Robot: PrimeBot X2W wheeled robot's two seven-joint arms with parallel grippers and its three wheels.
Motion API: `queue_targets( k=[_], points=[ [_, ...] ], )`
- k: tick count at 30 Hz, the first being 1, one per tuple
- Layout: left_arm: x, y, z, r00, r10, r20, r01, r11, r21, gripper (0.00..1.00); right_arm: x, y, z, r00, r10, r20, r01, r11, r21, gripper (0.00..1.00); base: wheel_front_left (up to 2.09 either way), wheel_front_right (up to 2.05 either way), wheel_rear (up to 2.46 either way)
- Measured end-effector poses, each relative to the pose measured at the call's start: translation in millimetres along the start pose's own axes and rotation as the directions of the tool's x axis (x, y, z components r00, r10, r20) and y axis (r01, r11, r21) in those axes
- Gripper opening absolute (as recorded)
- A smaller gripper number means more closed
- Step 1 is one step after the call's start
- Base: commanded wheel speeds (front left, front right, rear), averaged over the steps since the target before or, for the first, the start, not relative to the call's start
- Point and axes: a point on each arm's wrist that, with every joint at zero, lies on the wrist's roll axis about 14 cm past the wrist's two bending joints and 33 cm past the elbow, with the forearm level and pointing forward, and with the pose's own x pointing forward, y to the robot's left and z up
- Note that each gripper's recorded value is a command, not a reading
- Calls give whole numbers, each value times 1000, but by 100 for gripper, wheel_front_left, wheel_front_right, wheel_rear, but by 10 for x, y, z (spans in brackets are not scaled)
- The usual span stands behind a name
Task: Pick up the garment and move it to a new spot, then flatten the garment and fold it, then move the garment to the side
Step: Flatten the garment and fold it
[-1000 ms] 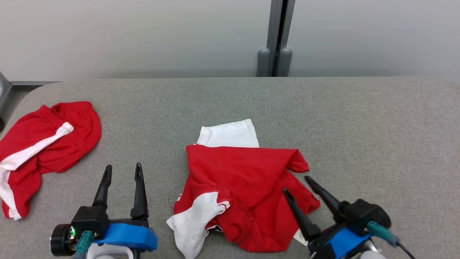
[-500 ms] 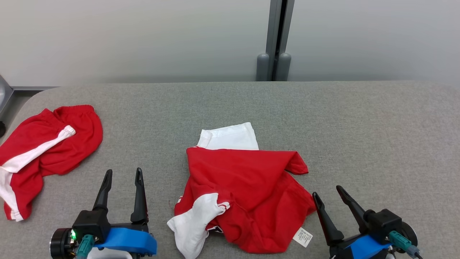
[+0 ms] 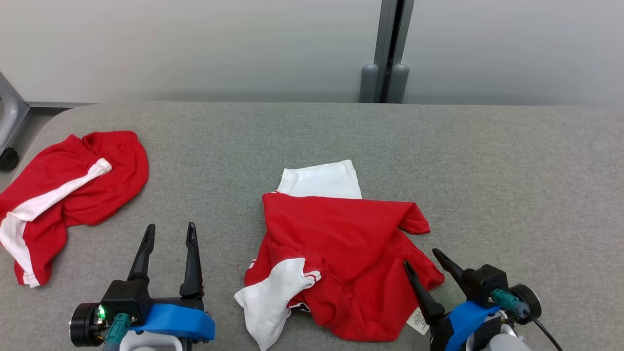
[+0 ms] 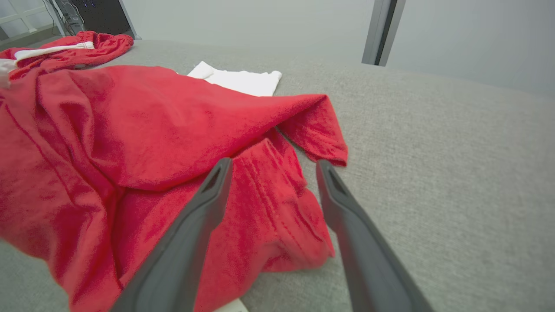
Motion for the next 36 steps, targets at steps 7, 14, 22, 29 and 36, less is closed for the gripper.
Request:
queue_targets(
  k=[7, 14, 22, 29, 36],
  points=[
    [24, 35, -51, 1000, 14, -15, -14, 1000, -3, 100, -48, 65, -485, 987, 22, -158, -16, 999, 38, 33, 0, 0, 0],
    [92, -38, -93, 1000, -3, -26, 2, 1000, -12, 100, -57, -297, -336, 991, -79, -110, 88, 993, 80, 0, 0, 0, 0],
    [159, -150, -94, 999, -32, -24, 31, 999, -23, 100, -462, -829, -341, 963, -258, -79, 267, 955, 132, 0, 0, 0, 0],
    [189, -201, -101, 999, -43, -24, 43, 999, -26, 100, -867, -1060, -583, 922, -362, -137, 380, 913, 145, 0, 0, 0, 0],
    [195, -213, -102, 999, -47, -25, 46, 998, -31, 100, -808, -1078, -265, 922, -387, -26, 386, 910, 151, 100, 0, 0, 0]
  ],
)
